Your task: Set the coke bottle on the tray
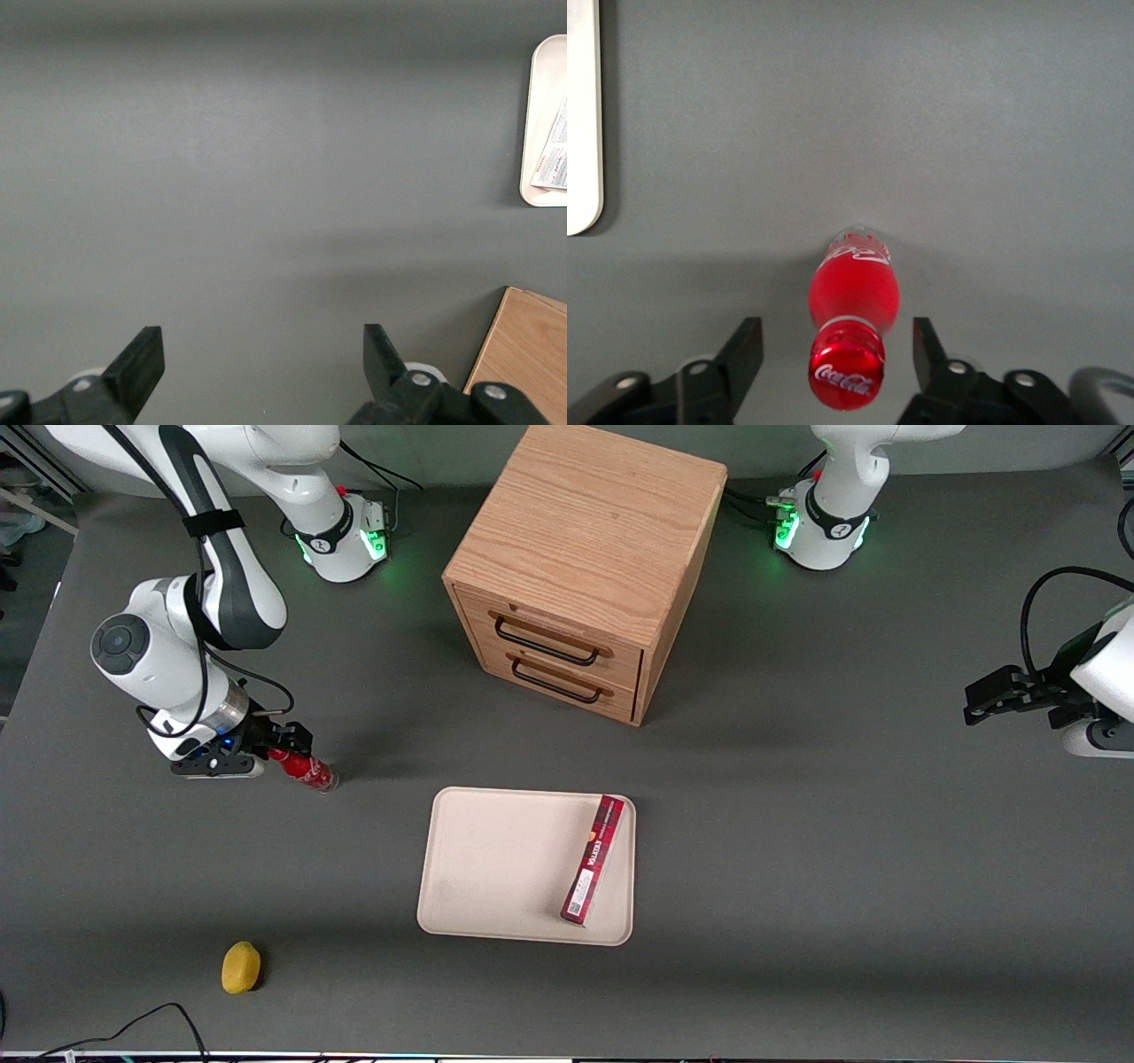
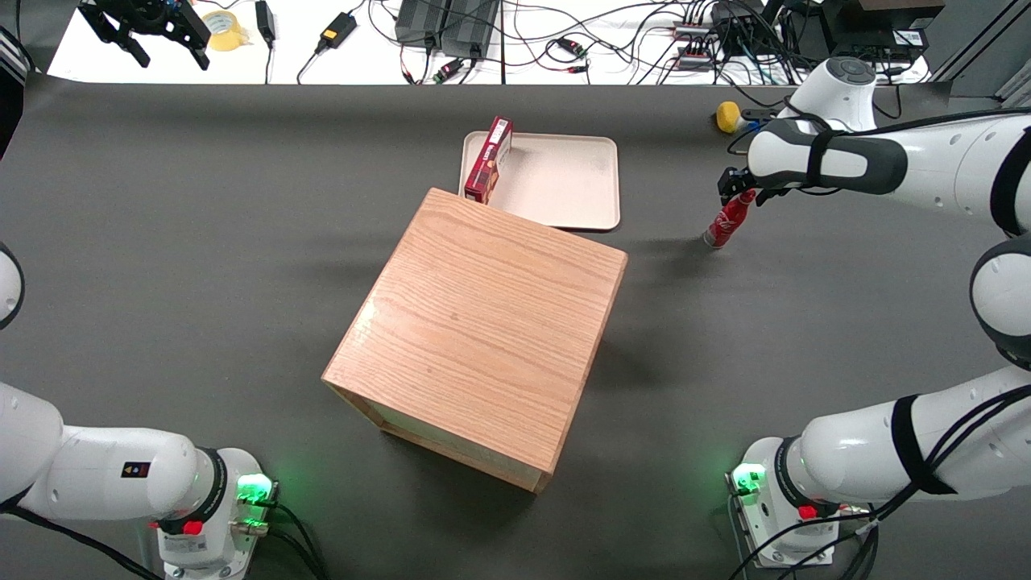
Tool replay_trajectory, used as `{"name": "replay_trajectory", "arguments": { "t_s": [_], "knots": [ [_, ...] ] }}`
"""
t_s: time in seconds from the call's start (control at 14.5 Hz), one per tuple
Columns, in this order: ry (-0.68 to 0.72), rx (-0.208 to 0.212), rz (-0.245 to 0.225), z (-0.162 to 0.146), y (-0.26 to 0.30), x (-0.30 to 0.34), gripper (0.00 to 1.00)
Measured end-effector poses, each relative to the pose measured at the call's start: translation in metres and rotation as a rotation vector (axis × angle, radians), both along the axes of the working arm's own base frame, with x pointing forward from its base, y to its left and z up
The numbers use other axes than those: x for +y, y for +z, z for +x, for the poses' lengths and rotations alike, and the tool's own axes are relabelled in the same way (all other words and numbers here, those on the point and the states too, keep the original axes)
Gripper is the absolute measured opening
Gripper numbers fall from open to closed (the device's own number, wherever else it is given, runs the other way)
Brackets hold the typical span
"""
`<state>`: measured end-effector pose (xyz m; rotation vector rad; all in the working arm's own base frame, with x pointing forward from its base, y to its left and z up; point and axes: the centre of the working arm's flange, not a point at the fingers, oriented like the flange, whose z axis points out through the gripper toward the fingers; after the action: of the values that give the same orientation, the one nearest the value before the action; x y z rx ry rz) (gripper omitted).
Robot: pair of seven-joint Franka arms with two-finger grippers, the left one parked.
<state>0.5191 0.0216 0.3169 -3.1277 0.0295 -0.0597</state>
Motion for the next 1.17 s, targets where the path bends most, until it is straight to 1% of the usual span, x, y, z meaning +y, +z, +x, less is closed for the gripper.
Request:
{"name": "replay_trajectory", "arguments": {
  "t_s": [0.07,0.14,0.34,0.69,0.83,0.9,0.97,1.1,1.17],
  "knots": [
    [0.002,0.000,-0.001,0.000,0.000,0.000,0.67],
    [0.007,-0.001,-0.005,0.000,0.000,0.000,0.53],
    [0.022,-0.001,-0.018,0.000,0.000,0.000,0.51],
    [0.037,-0.001,-0.020,0.000,0.000,0.000,0.45],
    [0.047,0.006,-0.022,-0.001,0.001,-0.001,0.42],
    [0.051,0.007,-0.022,-0.001,0.002,-0.002,0.42],
    [0.054,0.012,-0.023,-0.002,0.004,-0.002,0.41],
    [0.057,0.032,-0.025,-0.002,0.009,-0.003,0.31],
    [0.058,0.045,-0.026,-0.002,0.013,-0.003,0.31]
  ]
}}
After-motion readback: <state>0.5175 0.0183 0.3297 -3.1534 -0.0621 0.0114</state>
